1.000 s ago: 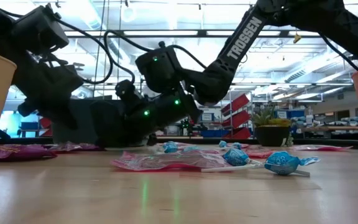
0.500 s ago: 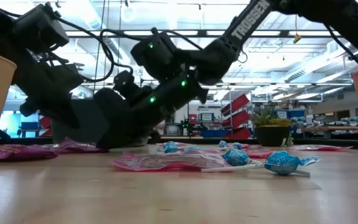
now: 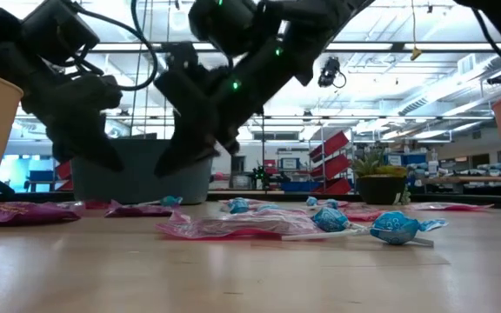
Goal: Sort candy
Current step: Put the purple candy into the orange bin
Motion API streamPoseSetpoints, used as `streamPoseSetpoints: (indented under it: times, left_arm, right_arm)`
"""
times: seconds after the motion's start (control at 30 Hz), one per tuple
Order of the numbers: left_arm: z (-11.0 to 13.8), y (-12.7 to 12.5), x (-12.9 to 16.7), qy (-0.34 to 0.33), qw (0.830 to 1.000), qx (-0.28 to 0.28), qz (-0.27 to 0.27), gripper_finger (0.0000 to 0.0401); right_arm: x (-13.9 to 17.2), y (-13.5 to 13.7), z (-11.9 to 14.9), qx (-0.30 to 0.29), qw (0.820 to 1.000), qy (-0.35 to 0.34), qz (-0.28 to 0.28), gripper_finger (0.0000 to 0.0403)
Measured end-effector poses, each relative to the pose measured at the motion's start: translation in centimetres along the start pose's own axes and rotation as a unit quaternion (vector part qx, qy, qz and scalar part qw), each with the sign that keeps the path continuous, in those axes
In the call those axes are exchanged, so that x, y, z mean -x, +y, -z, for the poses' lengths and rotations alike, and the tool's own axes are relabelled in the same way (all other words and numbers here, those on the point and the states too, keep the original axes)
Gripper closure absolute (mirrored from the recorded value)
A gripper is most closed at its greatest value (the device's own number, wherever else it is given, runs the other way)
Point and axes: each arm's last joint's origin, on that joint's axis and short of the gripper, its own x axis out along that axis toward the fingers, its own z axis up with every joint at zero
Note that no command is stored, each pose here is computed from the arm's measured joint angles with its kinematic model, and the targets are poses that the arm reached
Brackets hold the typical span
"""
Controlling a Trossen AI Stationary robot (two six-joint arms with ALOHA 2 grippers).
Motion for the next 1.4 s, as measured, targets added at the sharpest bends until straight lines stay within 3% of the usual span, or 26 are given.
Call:
streamPoseSetpoints:
  times: [0.17, 0.3, 0.7, 0.87, 1.07, 1.4]
  left_arm:
    - [0.0, 0.0, 0.0, -0.001, 1.000, -0.001, 0.000, 0.0400]
    - [0.0, 0.0, 0.0, 0.002, 1.000, -0.014, -0.002, 0.0400]
    - [-0.2, -0.2, 0.0, -0.011, 1.000, -0.011, 0.007, 0.0400]
    - [-0.2, -0.2, 0.0, -0.012, 1.000, -0.010, 0.008, 0.0400]
    - [-0.2, -0.2, 0.0, -0.012, 1.000, -0.010, 0.008, 0.0400]
    - [-0.2, -0.2, 0.0, -0.012, 1.000, -0.010, 0.008, 0.0400]
  right_arm:
    - [0.0, 0.3, -0.1, 0.098, 0.995, -0.009, -0.019, 0.0393]
    - [-1.2, 0.2, 0.8, 0.162, 0.987, -0.001, -0.018, 0.0360]
    - [-3.3, 0.2, 1.8, 0.164, 0.986, -0.030, -0.025, 0.0179]
    - [-3.3, 0.0, 2.0, 0.146, 0.989, -0.019, -0.014, 0.0131]
    - [-3.4, -0.7, 2.4, 0.130, 0.991, 0.005, -0.007, 0.0141]
    - [-3.3, -1.1, 2.9, 0.115, 0.993, 0.019, -0.002, 0.0239]
